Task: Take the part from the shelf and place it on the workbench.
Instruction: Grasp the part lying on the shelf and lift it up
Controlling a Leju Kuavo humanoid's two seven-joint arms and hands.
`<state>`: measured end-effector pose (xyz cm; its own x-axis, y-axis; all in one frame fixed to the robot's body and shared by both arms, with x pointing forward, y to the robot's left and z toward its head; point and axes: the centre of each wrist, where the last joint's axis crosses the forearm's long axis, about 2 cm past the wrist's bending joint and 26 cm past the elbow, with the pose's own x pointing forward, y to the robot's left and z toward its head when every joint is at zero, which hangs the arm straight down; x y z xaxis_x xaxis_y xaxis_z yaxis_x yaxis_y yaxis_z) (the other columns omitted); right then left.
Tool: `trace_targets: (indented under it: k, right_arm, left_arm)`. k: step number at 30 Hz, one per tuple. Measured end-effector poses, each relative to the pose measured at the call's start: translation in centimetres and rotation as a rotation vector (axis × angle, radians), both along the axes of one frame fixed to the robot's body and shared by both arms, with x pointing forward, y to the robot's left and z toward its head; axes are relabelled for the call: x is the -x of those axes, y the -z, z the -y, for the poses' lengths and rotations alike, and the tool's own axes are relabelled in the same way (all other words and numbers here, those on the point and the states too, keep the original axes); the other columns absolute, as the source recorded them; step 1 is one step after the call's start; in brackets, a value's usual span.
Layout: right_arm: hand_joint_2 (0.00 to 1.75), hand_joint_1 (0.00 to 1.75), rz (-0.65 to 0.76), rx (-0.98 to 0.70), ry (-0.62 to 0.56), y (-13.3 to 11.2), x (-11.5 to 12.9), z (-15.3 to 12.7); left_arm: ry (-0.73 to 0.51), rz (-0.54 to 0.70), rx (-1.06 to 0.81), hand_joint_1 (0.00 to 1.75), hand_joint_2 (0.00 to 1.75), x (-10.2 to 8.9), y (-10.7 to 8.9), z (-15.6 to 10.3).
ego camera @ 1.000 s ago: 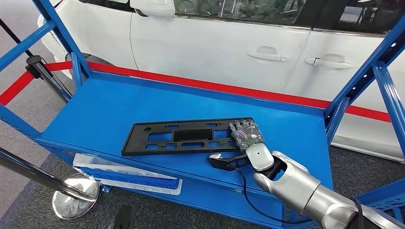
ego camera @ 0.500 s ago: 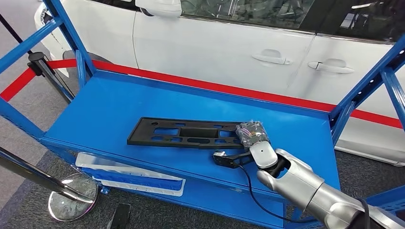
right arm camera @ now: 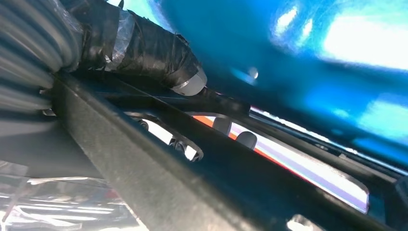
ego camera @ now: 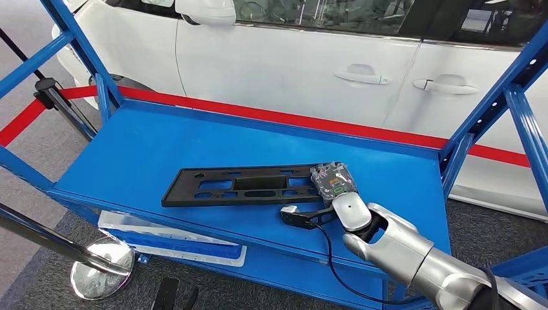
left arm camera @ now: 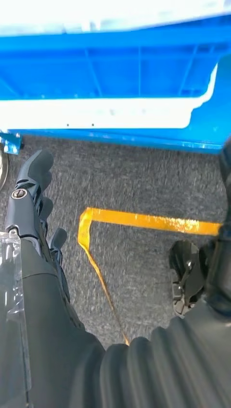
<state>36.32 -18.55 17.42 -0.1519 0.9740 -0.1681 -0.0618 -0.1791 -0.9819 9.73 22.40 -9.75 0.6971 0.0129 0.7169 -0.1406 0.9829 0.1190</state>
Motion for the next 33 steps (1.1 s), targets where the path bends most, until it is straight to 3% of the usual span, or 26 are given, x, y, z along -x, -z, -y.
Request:
trace_targets:
  k: [6,22,33]
  right_arm:
    - [1.75,1.75,0.163,-0.053,-0.005,-2.0,0.7,-0.5]
    - [1.75,1.75,0.692,-0.252,-0.121,-11.0,4.1,0.2]
    - [1.75,1.75,0.836,-0.356,-0.160,-14.2,6.0,0.6]
  left_arm:
    - [-0.042,-0.084,-0.075,0.00,1.75,0.2,0.0,-0.2]
    - [-0.152,-0.197,-0.126,0.00,1.75,1.1,0.2,-0.7]
    - [-0.175,-0.208,-0.126,0.00,1.75,1.4,0.2,-0.7]
